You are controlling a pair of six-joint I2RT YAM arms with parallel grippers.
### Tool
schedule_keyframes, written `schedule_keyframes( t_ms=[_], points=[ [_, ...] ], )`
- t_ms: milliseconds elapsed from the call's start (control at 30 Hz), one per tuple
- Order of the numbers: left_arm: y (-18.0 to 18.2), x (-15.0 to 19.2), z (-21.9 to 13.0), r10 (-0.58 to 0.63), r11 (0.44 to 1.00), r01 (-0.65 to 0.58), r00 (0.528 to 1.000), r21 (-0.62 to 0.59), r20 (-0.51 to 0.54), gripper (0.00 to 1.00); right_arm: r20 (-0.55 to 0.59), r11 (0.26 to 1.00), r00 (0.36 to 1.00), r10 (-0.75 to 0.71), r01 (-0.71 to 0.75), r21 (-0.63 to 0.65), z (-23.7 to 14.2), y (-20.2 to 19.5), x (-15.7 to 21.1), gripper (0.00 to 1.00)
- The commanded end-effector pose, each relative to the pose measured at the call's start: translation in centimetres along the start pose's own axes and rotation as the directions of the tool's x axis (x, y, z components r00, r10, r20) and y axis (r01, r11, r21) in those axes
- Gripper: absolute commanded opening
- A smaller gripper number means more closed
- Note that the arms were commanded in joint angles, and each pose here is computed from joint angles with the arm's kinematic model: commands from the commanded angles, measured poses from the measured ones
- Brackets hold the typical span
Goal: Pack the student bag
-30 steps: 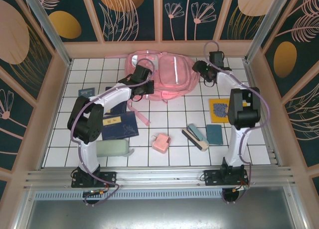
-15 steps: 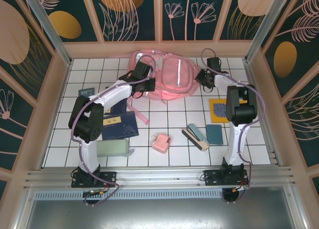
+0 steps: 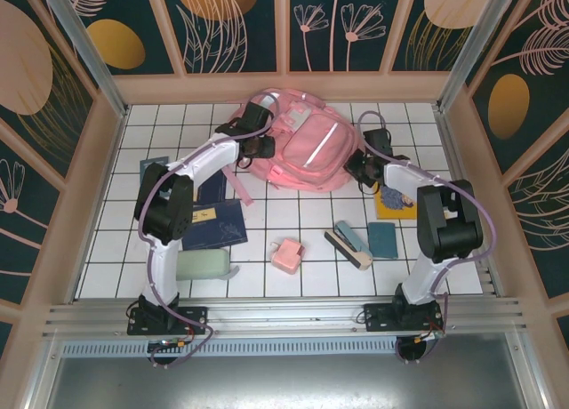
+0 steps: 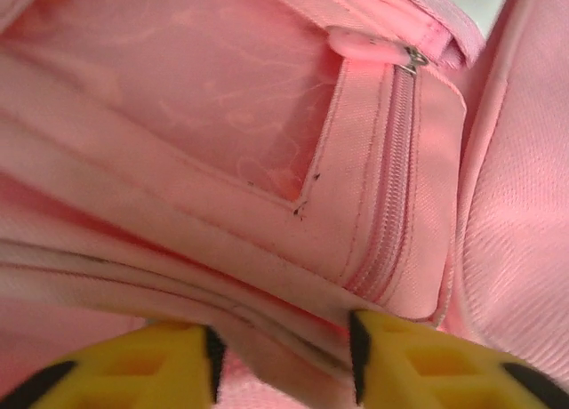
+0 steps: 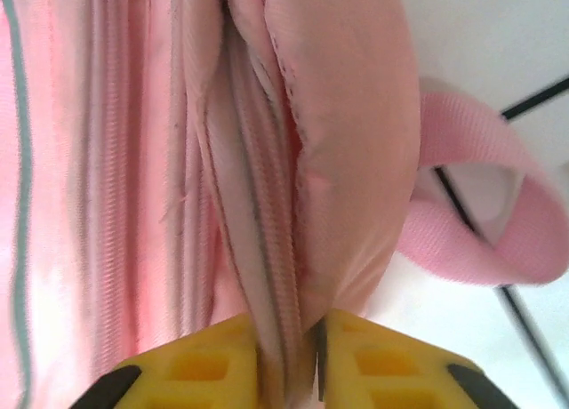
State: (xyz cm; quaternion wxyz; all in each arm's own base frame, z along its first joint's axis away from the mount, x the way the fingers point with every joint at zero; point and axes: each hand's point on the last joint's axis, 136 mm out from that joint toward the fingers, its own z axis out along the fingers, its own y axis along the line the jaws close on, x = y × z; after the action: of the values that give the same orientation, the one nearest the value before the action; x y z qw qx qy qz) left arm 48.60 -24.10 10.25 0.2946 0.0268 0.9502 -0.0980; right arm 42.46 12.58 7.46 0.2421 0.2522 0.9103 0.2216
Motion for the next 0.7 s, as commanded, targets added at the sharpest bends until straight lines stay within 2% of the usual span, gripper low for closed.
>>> schedule_keyframes(
  t_ms=[0,33,133,233,433,533,667],
  points=[
    [-1.4,-2.4,-2.9,-0.053,0.996,0.044,0.993,0.082,0.109,0.5,0.0,0.998,0.999,-0.042,0.042,-0.035,-1.8,1.9,0.1,0.41],
    [-1.3,-2.2,-3.5,-0.068,0.994,0.058,0.991,0.088,0.111,0.51,0.02,0.998,0.998,-0.062,0.062,-0.017,-2.2,1.8,-0.3,0.47],
    [-1.3,-1.3,-4.9,-0.119,0.987,0.107,0.988,0.119,0.101,0.52,0.071,0.986,0.984,-0.166,0.165,0.024,-3.9,2.7,-0.6,0.53],
    [-1.5,0.1,-5.5,-0.164,0.975,0.151,0.984,0.162,0.067,0.52,0.077,0.958,0.956,-0.284,0.281,0.056,-5.2,4.2,0.1,0.52],
    [-0.9,2.5,-6.1,-0.208,0.963,0.198,0.977,0.184,0.038,0.52,0.016,0.902,0.902,-0.432,0.432,-0.006,-6.0,7.7,3.7,0.47],
    [-0.6,3.4,-6.2,-0.235,0.956,0.227,0.972,0.186,0.024,0.52,0.003,0.84,0.84,-0.543,0.543,0.008,-5.4,9.3,5.4,0.47],
    [0.5,3.7,-7.1,-0.291,0.942,0.279,0.956,0.185,0.041,0.52,0.004,0.732,0.733,-0.68,0.679,0.056,-4.0,10.3,6.2,0.58]
  ],
)
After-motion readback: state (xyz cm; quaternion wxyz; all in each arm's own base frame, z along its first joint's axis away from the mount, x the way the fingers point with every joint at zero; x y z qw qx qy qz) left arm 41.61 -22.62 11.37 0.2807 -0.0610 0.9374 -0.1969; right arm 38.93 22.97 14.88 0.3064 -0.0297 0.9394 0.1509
